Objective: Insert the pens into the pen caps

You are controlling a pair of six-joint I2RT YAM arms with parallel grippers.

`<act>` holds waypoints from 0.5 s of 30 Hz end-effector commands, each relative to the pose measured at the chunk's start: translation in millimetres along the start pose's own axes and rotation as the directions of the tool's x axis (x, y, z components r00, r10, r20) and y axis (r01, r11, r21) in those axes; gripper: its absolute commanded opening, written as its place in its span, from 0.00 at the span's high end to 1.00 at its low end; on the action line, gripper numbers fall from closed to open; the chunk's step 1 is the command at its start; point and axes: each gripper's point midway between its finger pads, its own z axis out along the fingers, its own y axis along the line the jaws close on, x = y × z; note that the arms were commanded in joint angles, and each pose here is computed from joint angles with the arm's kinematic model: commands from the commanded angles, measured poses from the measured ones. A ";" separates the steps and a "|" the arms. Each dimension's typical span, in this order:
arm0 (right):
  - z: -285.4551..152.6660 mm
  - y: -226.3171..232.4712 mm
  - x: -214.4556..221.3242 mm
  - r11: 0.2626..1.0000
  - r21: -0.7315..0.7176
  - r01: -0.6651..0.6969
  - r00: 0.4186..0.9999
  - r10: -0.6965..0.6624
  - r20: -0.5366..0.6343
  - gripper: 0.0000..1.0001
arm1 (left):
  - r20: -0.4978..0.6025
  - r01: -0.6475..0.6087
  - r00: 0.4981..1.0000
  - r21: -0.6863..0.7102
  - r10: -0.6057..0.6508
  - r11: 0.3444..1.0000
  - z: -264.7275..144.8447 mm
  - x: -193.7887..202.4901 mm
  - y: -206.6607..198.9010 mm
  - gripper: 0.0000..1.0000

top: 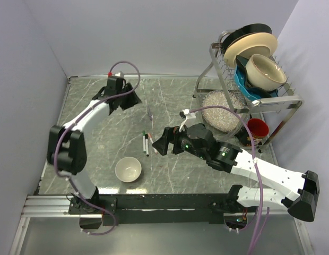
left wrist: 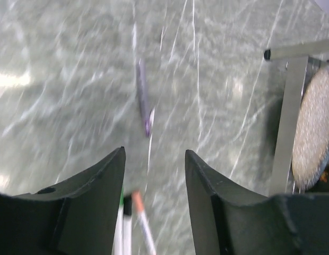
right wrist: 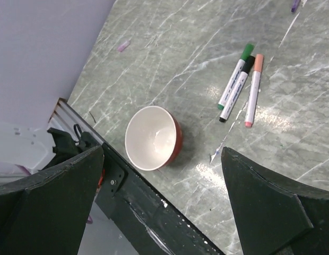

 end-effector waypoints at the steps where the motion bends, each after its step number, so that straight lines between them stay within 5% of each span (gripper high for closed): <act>1: -1.9 6.3 -6.0 0.999 -0.036 0.004 1.000 -0.004 0.020 0.01 | -0.016 -0.036 0.999 0.029 0.037 0.999 35.8 -9.5 -11.1 0.48; 15: 3.7 5.3 -8.4 0.999 -0.016 0.045 0.999 -0.045 0.011 0.01 | -0.083 -0.166 0.984 -0.102 0.158 0.981 123.8 11.0 0.8 0.51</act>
